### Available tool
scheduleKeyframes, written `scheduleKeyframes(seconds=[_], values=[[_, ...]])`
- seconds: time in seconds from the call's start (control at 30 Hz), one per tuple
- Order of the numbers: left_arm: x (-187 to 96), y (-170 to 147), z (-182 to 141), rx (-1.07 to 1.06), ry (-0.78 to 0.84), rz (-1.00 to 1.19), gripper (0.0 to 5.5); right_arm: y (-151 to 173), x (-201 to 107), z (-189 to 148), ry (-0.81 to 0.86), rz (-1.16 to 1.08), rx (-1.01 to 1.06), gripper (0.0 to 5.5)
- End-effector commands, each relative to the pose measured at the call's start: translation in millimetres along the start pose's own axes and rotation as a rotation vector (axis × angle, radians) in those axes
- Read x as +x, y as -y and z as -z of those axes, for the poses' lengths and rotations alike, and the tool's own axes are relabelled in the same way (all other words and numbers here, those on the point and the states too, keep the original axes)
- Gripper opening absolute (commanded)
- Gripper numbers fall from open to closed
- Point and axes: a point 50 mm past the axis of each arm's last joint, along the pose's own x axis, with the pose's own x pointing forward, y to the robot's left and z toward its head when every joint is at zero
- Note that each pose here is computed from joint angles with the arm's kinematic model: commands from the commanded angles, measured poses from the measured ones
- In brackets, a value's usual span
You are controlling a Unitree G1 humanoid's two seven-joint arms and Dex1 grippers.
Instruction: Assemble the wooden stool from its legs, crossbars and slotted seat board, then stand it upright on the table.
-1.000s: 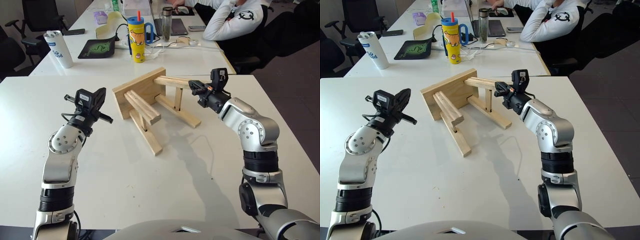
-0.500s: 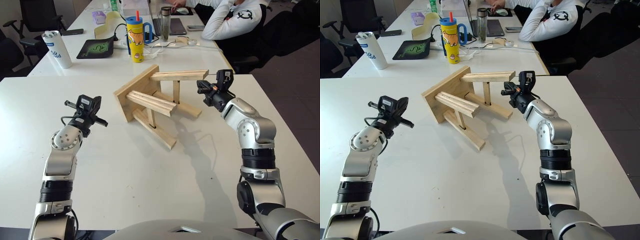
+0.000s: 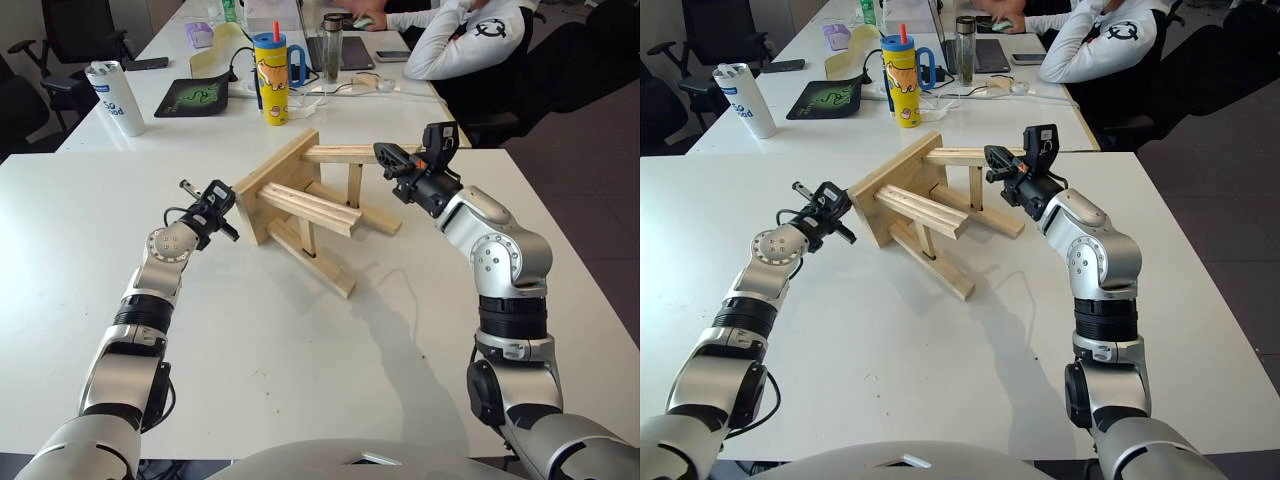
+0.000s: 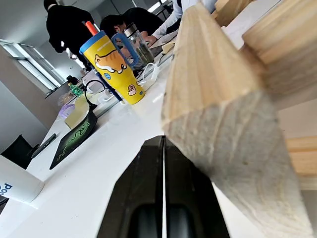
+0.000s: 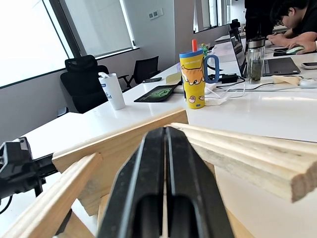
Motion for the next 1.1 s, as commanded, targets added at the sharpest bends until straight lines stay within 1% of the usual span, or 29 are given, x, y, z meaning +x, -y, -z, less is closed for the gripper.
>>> scheduleKeyframes(seconds=[0.03, 0.1, 0.17, 0.23, 0.27, 0.33, 0.4, 0.47, 0.6, 0.7, 0.77, 0.9, 1.03, 1.1], values=[[1.5, 40.9, -45.0, -0.076, 0.213, 0.217, 0.01, 12.7, 2.2, -25.9, 0.092, 0.055, -0.001, 0.0], [-2.3, 66.2, -68.7, -0.082, 0.286, 0.325, 0.01, 23.6, 2.5, -44.7, 0.154, 0.097, -0.005, 0.0], [-7.9, 99.4, -97.5, -0.112, 0.371, 0.458, 0.01, 37.1, 0.7, -68.9, 0.23, 0.151, -0.015, 0.0], [-12.3, 123.1, -119.3, -0.15, 0.429, 0.543, 0.01, 47.3, -0.8, -84.2, 0.272, 0.195, -0.021, 0.0], [-14.1, 131.3, -127.8, -0.173, 0.451, 0.575, 0.01, 50.9, -0.7, -87.1, 0.272, 0.215, -0.036, 0.0], [-16.0, 137.7, -137.3, -0.208, 0.468, 0.593, 0.01, 57.7, 2.9, -80.5, 0.212, 0.26, -0.084, 0.0], [-14.1, 131.6, -134.7, -0.212, 0.442, 0.556, 0.01, 60.2, 9.0, -60.9, 0.067, 0.3, -0.184, 0.0], [-11.5, 114.7, -129.7, -0.223, 0.421, 0.477, 0.01, 55.6, 14.7, -41.0, -0.054, 0.29, -0.283, 0.0], [-13.9, 71.0, -132.2, -0.334, 0.459, 0.304, 0.01, 25.2, 28.0, -23.3, -0.155, 0.137, -0.421, 0.0], [-17.6, 48.8, -127.5, -0.385, 0.46, 0.207, 0.01, 7.1, 37.4, -14.0, -0.235, 0.041, -0.471, 0.0], [-17.8, 43.9, -119.8, -0.39, 0.432, 0.163, 0.01, -0.4, 42.8, -10.8, -0.281, 0.016, -0.467, 0.0], [-17.8, 46.5, -110.4, -0.408, 0.401, 0.115, 0.01, -18.0, 52.8, -9.6, -0.363, -0.049, -0.459, 0.0], [-19.6, 48.0, -105.8, -0.427, 0.395, 0.07, 0.01, -34.1, 63.4, 2.1, -0.521, -0.146, -0.503, 0.0], [-21.6, 45.6, -103.9, -0.428, 0.394, 0.045, 0.01, -41.3, 67.9, 5.5, -0.573, -0.192, -0.512, 0.0]])
